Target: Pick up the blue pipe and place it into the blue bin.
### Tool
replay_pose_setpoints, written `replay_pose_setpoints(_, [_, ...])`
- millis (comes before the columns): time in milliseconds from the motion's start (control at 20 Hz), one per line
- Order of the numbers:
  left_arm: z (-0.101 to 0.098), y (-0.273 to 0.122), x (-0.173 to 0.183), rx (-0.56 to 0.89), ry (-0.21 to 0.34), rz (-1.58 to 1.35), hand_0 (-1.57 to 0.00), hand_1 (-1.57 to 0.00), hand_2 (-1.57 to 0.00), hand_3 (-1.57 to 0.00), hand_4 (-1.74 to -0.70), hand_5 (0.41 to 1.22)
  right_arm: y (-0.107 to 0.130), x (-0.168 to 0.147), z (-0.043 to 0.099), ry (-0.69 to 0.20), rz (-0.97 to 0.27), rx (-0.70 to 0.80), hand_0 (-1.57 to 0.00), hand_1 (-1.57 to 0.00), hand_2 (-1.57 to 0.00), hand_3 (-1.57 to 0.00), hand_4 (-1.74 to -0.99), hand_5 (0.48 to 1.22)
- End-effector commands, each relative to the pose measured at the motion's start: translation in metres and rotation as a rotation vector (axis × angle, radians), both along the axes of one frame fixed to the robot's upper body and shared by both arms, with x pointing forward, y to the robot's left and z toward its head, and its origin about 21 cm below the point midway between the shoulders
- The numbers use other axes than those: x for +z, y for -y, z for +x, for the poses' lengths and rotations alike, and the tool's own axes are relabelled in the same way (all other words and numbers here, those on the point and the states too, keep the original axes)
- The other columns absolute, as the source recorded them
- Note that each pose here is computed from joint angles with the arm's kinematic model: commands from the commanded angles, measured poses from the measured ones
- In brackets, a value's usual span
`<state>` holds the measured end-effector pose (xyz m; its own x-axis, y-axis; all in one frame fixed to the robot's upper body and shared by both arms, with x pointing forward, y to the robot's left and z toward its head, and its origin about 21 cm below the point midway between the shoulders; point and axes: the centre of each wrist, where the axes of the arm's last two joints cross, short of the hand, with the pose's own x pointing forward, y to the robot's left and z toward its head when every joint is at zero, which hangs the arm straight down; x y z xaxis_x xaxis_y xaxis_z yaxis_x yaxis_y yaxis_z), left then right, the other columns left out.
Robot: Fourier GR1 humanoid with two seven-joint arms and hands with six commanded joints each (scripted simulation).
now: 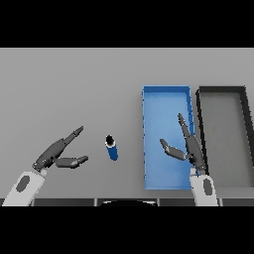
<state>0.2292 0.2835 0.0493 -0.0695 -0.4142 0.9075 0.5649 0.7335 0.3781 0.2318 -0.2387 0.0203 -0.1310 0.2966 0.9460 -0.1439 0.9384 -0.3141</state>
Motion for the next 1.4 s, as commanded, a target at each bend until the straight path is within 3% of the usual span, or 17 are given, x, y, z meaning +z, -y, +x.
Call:
replay_pose_setpoints(0, [-0.003, 0.010, -0.002, -0.025, -0.023, 0.008, 0.00, 0.00, 0.00, 0.00, -1.03, 0.496, 0.005, -0.001, 0.001, -0.005, 0.002, -0.012, 0.00, 0.00, 0.00, 0.00, -1.229, 0.576])
replay_pose_setpoints(100, [-0.008, 0.017, -0.008, -0.065, -0.049, 0.033, 0.00, 0.00, 0.00, 0.00, -1.06, 0.474, 0.007, -0.001, 0.000, -0.009, -0.008, -0.004, 0.00, 0.00, 0.00, 0.00, -1.223, 0.572])
replay_pose_setpoints(450, [-0.004, 0.065, -0.026, -0.166, -0.018, -0.018, 0.00, 0.00, 0.00, 0.00, -1.15, 0.484, 0.001, -0.003, -0.004, -0.014, -0.010, 0.002, 0.00, 0.00, 0.00, 0.00, -1.210, 0.564])
replay_pose_setpoints(600, [0.005, 0.082, -0.037, -0.155, -0.008, -0.043, 0.00, 0.00, 0.00, 0.00, -1.14, 0.488, 0.001, -0.003, -0.007, -0.021, -0.001, 0.003, 0.00, 0.00, 0.00, 0.00, -1.207, 0.555])
replay_pose_setpoints(850, [0.013, 0.102, -0.056, -0.127, -0.048, -0.099, 0.00, 0.00, 0.00, 0.00, -1.14, 0.495, 0.004, -0.003, -0.006, -0.007, 0.011, -0.006, 0.00, 0.00, 0.00, 0.00, -1.200, 0.549])
replay_pose_setpoints(1050, [0.017, 0.111, -0.073, -0.119, -0.025, -0.084, 0.00, 0.00, -0.01, 0.00, -1.10, 0.506, 0.007, -0.007, -0.004, -0.021, 0.006, -0.010, 0.00, 0.00, 0.00, 0.00, -1.198, 0.547])
replay_pose_setpoints(1200, [0.022, 0.125, -0.074, -0.134, -0.042, -0.163, 0.00, 0.00, -0.09, -0.04, -1.14, 0.567, 0.009, -0.007, -0.006, -0.021, -0.004, -0.015, 0.00, 0.00, 0.00, 0.00, -1.188, 0.550])
replay_pose_setpoints(1350, [0.028, 0.132, -0.069, -0.127, -0.077, -0.258, -0.04, -0.25, -0.42, -0.35, -1.27, 0.675, 0.009, -0.006, -0.008, -0.007, 0.005, -0.011, 0.00, 0.00, 0.00, 0.00, -1.196, 0.560])
